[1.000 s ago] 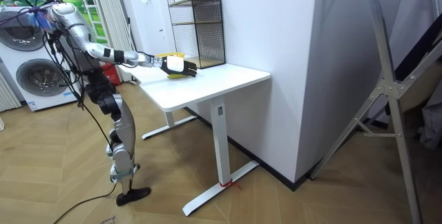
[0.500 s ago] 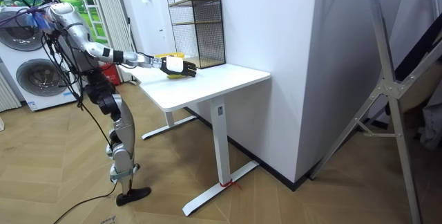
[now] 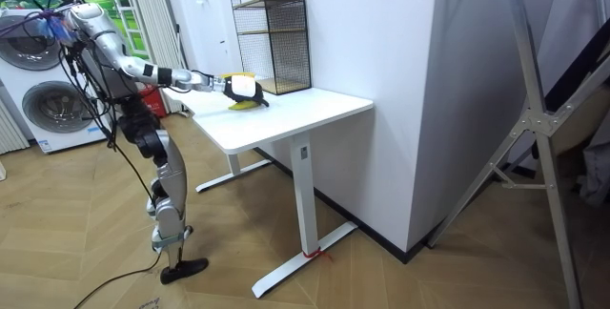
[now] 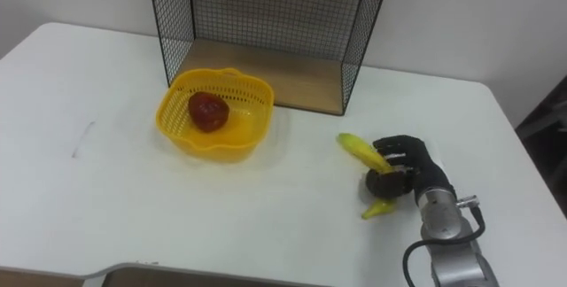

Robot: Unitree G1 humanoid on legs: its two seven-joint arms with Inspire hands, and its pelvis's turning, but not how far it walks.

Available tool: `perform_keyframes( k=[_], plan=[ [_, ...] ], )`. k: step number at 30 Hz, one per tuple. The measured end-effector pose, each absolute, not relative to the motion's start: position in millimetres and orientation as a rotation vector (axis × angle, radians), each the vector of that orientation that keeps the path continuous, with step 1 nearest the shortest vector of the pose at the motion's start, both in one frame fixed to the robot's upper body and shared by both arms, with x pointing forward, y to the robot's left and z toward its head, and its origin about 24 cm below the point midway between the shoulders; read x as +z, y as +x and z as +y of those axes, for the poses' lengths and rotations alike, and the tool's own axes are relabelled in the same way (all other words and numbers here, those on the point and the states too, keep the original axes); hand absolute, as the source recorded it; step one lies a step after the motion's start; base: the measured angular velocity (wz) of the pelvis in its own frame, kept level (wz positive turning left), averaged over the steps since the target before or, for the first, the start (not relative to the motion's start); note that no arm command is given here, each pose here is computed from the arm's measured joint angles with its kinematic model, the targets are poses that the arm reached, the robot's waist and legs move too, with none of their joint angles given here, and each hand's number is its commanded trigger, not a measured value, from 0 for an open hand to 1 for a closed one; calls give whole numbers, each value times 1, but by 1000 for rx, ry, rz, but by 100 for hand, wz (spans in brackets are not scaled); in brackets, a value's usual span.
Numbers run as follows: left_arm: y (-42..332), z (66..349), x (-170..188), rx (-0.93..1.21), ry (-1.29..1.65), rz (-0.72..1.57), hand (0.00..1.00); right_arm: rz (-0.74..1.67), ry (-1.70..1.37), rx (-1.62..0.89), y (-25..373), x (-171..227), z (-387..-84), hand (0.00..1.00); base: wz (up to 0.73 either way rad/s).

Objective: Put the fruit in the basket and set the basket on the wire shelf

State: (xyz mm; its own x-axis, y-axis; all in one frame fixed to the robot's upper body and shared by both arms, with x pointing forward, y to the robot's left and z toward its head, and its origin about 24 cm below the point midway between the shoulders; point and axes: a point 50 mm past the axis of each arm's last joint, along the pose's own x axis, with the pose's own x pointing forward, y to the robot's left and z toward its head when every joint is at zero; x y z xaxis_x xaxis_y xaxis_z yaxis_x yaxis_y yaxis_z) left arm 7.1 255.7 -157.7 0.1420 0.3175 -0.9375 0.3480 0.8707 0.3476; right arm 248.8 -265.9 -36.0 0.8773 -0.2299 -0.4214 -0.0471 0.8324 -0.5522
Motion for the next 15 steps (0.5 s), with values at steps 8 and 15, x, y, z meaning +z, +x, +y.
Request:
perform_keyframes(
  k=[8,15],
  plan=[
    [14,256,-158,-26,568,1434,0,506,-608,-105,248,-38,-267,100,0],
    [19,256,-157,-25,570,1421,0,503,-604,-106,248,-37,-266,100,0]
  ],
)
